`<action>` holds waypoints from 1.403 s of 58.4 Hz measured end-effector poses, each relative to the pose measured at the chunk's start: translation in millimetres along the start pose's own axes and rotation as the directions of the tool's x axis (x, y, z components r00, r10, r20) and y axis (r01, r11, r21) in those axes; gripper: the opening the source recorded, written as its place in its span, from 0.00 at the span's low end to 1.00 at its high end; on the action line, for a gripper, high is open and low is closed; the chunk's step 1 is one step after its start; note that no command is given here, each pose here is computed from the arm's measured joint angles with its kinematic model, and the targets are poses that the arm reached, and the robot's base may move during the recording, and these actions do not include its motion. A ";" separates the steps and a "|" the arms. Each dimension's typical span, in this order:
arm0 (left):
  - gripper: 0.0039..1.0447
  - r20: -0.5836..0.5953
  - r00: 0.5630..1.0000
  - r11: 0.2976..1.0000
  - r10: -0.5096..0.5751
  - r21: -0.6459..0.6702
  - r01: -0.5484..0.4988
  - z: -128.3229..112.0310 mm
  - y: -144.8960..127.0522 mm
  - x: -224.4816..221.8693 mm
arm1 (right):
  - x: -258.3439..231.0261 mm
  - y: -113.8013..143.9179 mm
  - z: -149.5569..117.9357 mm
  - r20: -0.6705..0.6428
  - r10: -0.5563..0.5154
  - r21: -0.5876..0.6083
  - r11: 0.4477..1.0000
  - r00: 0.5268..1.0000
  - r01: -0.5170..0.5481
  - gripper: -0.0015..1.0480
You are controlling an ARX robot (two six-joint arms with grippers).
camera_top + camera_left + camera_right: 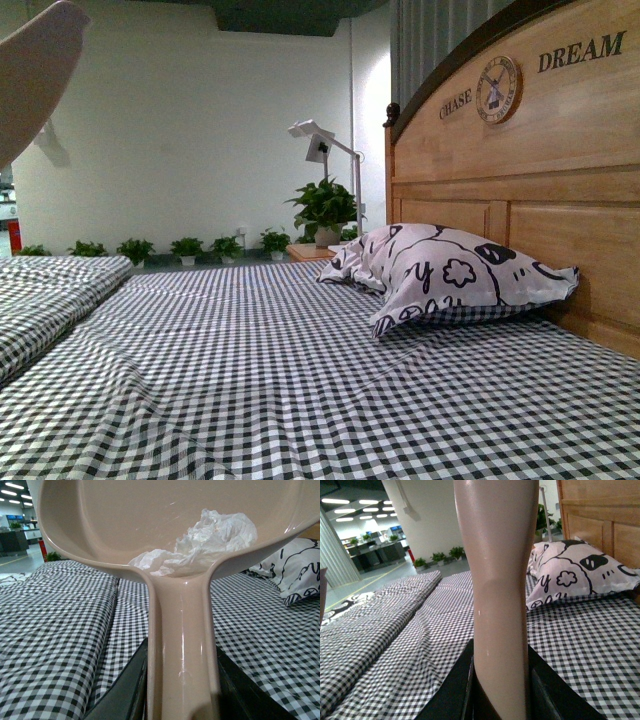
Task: Clean up trash
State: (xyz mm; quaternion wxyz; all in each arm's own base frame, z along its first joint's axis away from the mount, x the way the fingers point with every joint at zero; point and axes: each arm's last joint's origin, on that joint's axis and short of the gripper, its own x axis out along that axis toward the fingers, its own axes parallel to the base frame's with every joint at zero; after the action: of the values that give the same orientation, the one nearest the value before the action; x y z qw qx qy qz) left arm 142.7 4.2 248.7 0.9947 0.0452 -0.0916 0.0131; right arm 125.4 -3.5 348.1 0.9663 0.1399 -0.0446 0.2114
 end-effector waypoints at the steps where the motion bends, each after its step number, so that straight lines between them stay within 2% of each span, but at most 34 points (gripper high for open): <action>1: 0.26 0.000 1.000 1.000 -0.001 -0.002 0.001 -0.3 -0.3 -0.4 | -0.5 -0.1 0.0 0.003 -0.010 0.001 1.000 1.000 0.010 0.20; 82: 0.26 0.003 1.000 1.000 -0.002 -0.008 0.002 -0.1 -0.8 -0.9 | -0.7 -0.6 -0.2 0.002 -0.020 0.002 1.000 1.000 0.020 0.20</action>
State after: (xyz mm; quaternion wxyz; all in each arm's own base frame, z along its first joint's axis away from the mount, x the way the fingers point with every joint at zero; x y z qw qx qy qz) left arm 141.8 3.4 248.4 0.9947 0.0415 -0.0930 0.0115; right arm 125.0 -4.1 347.7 0.9681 0.1417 -0.0440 0.2018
